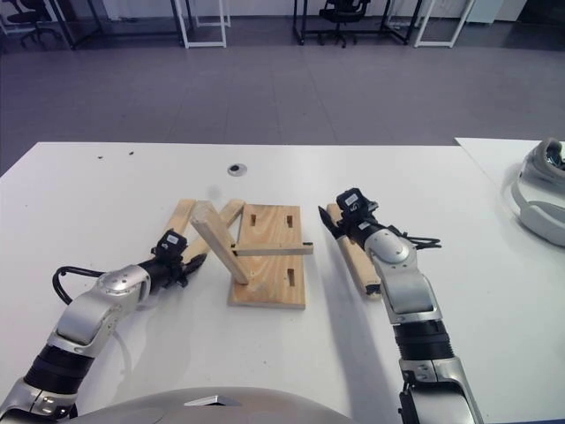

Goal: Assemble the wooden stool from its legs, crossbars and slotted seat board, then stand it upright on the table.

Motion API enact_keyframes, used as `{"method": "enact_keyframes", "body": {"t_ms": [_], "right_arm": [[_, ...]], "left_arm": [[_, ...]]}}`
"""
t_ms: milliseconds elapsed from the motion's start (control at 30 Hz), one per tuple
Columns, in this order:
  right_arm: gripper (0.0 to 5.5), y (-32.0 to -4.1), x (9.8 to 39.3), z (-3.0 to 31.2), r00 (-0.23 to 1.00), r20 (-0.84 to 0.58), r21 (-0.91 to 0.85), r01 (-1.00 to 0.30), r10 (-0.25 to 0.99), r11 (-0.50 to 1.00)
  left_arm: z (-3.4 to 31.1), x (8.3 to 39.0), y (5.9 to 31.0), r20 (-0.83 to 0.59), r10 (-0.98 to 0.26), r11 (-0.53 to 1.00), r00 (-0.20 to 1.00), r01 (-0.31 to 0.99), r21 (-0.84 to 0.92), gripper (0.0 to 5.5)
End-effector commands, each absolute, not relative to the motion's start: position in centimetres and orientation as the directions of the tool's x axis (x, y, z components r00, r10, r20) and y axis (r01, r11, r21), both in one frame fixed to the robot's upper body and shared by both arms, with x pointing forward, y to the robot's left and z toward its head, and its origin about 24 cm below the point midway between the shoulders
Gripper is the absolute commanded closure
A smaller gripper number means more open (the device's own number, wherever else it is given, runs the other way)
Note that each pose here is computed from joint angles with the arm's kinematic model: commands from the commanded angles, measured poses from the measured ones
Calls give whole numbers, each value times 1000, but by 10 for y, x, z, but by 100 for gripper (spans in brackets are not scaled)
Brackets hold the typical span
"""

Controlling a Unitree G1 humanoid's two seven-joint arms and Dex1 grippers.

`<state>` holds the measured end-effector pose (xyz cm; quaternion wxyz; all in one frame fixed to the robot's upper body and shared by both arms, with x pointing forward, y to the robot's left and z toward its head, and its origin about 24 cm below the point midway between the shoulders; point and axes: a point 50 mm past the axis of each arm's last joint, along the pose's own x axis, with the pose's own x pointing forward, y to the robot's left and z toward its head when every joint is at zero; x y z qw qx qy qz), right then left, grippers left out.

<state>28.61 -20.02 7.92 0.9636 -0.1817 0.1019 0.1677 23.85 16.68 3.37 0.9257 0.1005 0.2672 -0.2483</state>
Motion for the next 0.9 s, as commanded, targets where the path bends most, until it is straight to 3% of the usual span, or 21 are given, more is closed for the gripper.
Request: {"method": "enact_keyframes", "body": {"t_ms": [33,100,167,267,367,467,900], "right_arm": [[173,-191,296,92,919,-185,-120,-372,348,920],[173,-179,305,116,890,-71,96,-443,451,891],[173,-160,315,153,816,107,284,-573,569,769],[173,-132,323,200,691,328,440,-716,645,543],[173,-117,328,220,653,422,539,-738,629,406],[173,-112,332,227,660,445,617,-716,606,327],[421,-127,323,223,686,417,693,-664,596,279]], "left_arm": [[74,258,161,-306,-455,884,836,465,-45,344],[109,271,156,-128,-499,867,857,495,-63,344],[141,278,149,16,-584,811,811,584,0,344],[162,281,142,79,-684,729,725,673,125,344],[173,282,133,103,-744,666,661,720,195,344],[176,278,125,120,-792,609,599,755,243,344],[174,281,128,109,-826,543,553,732,412,344]]}}
